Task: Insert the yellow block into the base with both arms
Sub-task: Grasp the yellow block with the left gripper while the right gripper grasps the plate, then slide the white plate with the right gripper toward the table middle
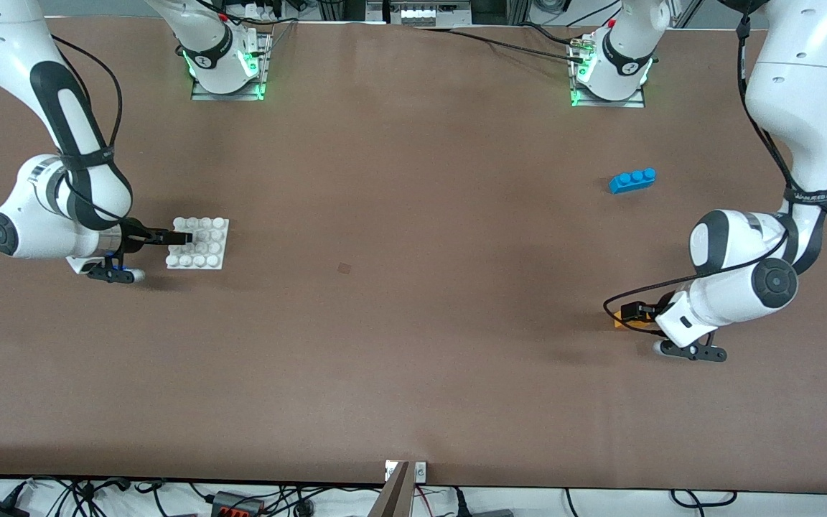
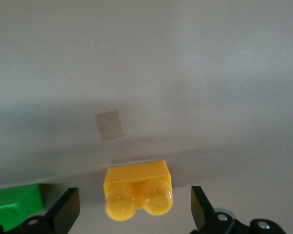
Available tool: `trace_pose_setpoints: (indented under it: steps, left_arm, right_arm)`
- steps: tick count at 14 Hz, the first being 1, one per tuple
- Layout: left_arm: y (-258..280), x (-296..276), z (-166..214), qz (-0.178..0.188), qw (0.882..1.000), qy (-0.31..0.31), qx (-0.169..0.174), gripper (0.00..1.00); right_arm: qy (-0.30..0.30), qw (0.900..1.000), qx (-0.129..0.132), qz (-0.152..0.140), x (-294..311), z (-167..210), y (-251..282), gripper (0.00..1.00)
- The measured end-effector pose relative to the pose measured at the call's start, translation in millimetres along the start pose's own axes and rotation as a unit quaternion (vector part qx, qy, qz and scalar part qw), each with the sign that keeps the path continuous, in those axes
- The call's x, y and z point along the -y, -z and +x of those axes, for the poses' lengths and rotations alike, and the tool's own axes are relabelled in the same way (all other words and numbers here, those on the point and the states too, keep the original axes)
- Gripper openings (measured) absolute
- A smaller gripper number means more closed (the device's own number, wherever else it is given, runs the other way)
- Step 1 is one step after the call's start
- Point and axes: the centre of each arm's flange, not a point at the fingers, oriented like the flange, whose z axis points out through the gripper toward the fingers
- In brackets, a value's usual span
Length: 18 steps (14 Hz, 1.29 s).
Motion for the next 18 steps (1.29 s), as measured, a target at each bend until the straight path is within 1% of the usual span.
trace_pose_setpoints:
  steps: [3, 5, 9, 11, 12, 13, 14, 15, 16, 17, 18]
  left_arm:
    - [-11, -6, -1, -0.002, 1.000, 0.013, 0.008, 1.00]
    - [-14, -6, -2, -0.002, 1.000, 0.016, 0.010, 1.00]
    - [-26, -5, -4, -0.004, 1.000, 0.018, 0.019, 1.00]
    - [-29, -5, -4, -0.005, 1.000, 0.018, 0.021, 1.00]
    - [-29, -5, -4, -0.005, 1.000, 0.018, 0.021, 0.95]
    - [-29, -5, -4, -0.005, 1.000, 0.018, 0.021, 0.86]
    - [-28, -5, -3, -0.005, 1.000, 0.019, 0.020, 0.78]
    - [-27, -5, -3, -0.005, 1.000, 0.019, 0.019, 0.78]
    - [-26, -5, -2, -0.005, 1.000, 0.019, 0.017, 0.70]
    - [-25, -5, -1, -0.004, 1.000, 0.020, 0.016, 0.68]
    - [-24, -4, 0, -0.004, 1.000, 0.020, 0.015, 0.68]
  right_arm:
    - [-0.001, 1.000, 0.002, 0.003, -1, 2, -8, 0.96]
    - [-0.002, 1.000, 0.003, 0.003, -2, 3, -10, 0.80]
    - [-0.001, 1.000, 0.007, 0.003, -2, 3, -14, 0.77]
    - [0.003, 1.000, 0.009, 0.003, 2, 3, -15, 0.63]
    - [0.007, 1.000, 0.011, 0.002, 6, 3, -15, 0.63]
    - [0.013, 1.000, 0.012, 0.001, 14, 3, -16, 0.59]
    - [0.023, 1.000, 0.015, -0.002, 25, 3, -19, 0.59]
    - [0.033, 0.999, 0.017, -0.005, 37, 3, -21, 0.58]
    - [0.044, 0.999, 0.019, -0.010, 52, 3, -25, 0.58]
    - [0.057, 0.998, 0.022, -0.015, 67, 2, -29, 0.58]
    - [0.071, 0.997, 0.024, -0.020, 83, 1, -32, 0.58]
